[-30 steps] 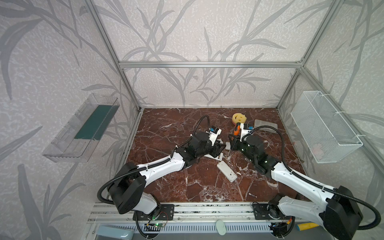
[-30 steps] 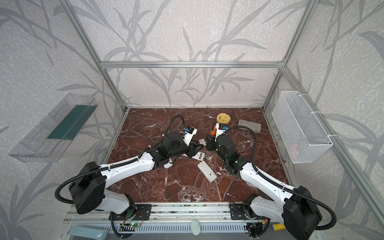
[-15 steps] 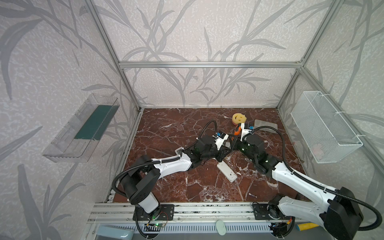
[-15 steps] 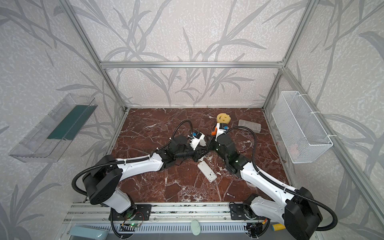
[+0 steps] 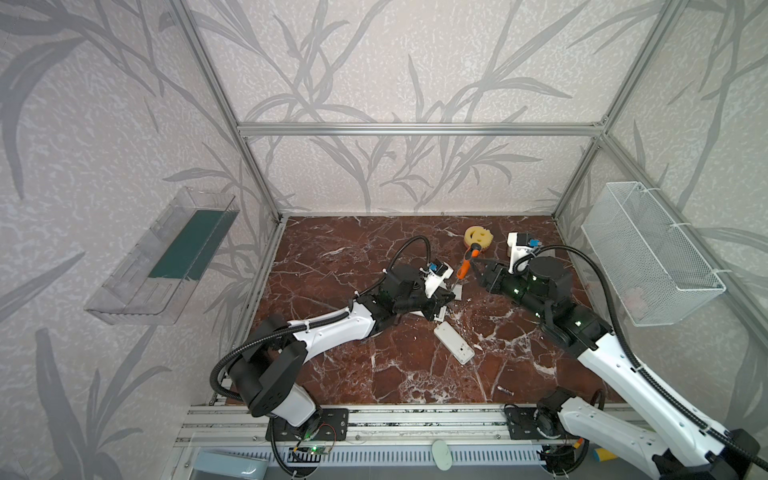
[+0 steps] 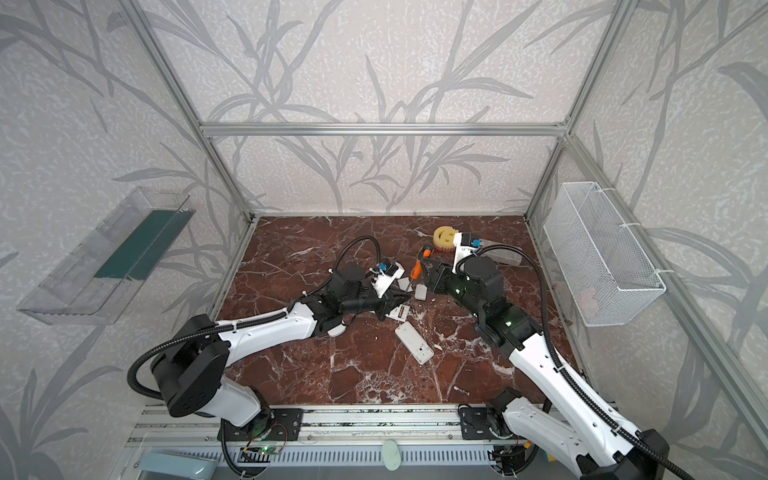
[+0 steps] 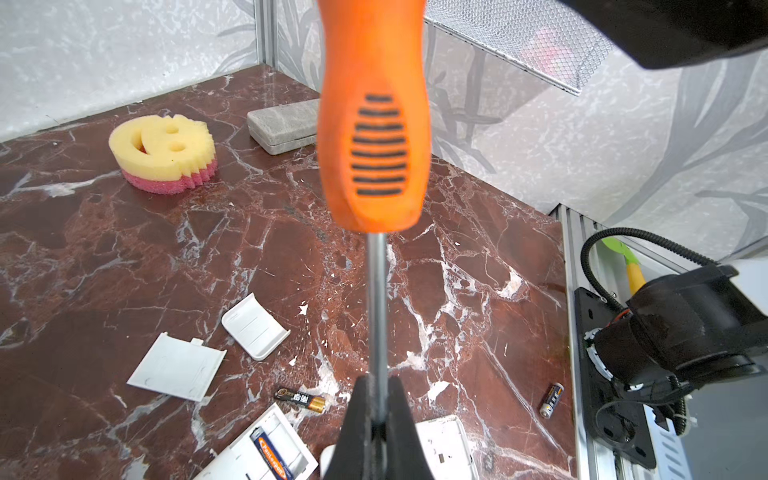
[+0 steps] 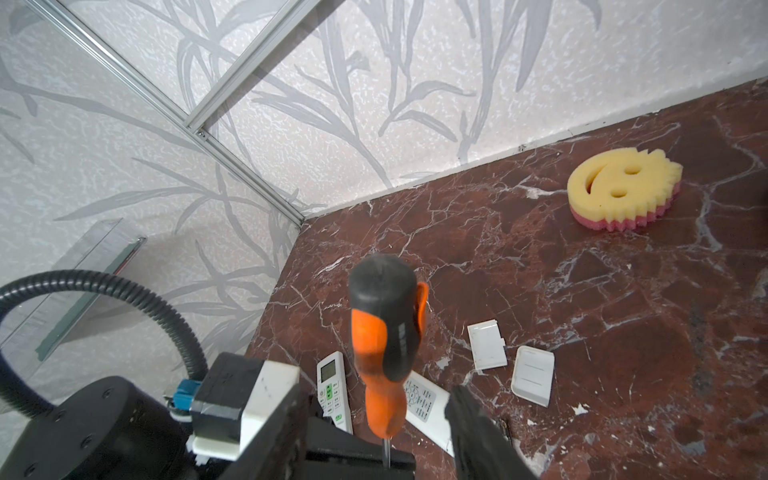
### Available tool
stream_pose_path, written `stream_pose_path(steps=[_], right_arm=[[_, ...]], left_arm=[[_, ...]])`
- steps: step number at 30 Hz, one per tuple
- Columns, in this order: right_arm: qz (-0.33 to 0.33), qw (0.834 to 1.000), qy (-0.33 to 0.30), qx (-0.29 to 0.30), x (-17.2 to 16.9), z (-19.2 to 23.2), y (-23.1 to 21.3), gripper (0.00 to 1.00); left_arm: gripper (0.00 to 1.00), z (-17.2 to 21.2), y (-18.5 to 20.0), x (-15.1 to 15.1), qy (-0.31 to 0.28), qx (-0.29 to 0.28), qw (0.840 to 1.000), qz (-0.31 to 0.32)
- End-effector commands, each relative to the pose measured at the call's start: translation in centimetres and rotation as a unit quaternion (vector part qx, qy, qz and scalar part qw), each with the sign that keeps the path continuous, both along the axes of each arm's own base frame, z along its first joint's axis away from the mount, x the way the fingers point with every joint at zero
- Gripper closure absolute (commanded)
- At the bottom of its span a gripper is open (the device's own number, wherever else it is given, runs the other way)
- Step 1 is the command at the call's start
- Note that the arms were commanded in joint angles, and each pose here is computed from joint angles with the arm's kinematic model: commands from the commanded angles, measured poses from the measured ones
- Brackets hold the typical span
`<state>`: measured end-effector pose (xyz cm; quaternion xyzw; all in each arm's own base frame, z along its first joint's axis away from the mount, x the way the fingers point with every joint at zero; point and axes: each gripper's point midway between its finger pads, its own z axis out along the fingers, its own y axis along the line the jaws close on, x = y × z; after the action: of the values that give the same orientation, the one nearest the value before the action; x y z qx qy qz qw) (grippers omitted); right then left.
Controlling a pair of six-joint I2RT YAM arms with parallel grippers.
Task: Unload the batteries from the remote control
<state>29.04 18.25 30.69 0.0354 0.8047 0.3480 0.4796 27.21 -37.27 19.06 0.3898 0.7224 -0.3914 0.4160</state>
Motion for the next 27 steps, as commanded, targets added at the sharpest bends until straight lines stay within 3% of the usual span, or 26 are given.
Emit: stream_pose_path(steps=[1,7,8,9,12,13,15,17,19,21,23,27], right_arm=[[0.034,0.997,0.066,-0.016,-1.3,-2.3,0.8,0.45],[0.059,0.995,0.08,0.002,-0.5,-2.9,2.4,0.44],[0.064,0.995,0.079,0.005,-0.3,-2.8,2.8,0.47],[0.068,0.995,0.079,0.006,-0.2,-2.9,2.9,0.55],[0.075,0.995,0.07,0.015,0.0,-3.0,3.3,0.98],[0.077,0.995,0.063,0.019,0.0,-2.9,3.4,1.0],[0.07,0.996,0.053,0.017,0.1,-3.2,3.2,1.0],[0.044,0.998,0.036,-0.014,0.3,-4.0,2.5,1.0],[0.011,0.998,0.003,-0.062,0.2,-4.9,2.2,1.0],[-0.018,0.995,-0.027,-0.091,0.3,-5.9,2.5,1.0],[-0.042,0.993,-0.05,-0.102,0.8,-6.9,3.1,1.0],[-0.066,0.987,-0.077,-0.126,2.5,-8.6,4.5,1.0]], left_arm=[[1.0,1.5,-0.1,-1.5,-0.041,-0.008,0.998,-0.05],[1.0,1.7,-0.3,-2.9,-0.048,-0.015,0.995,-0.088],[1.0,1.7,-0.2,-2.9,-0.05,-0.013,0.995,-0.089],[1.0,1.6,-0.1,-3.1,-0.051,-0.01,0.995,-0.09],[1.0,1.2,0.3,-3.1,-0.054,0.006,0.995,-0.086],[1.0,1.0,0.5,-3.0,-0.051,0.012,0.995,-0.081],[0.86,0.9,0.9,-2.3,-0.043,0.018,0.997,-0.054],[0.63,0.9,1.8,-0.7,-0.017,0.021,1.0,0.004],[0.53,0.6,3.4,1.4,0.036,0.018,0.996,0.078],[0.52,-0.3,5.5,3.5,0.108,0.013,0.983,0.145],[0.52,-2.5,8.1,5.5,0.194,0.016,0.958,0.212],[0.52,-7.0,11.6,7.6,0.281,0.042,0.914,0.29]])
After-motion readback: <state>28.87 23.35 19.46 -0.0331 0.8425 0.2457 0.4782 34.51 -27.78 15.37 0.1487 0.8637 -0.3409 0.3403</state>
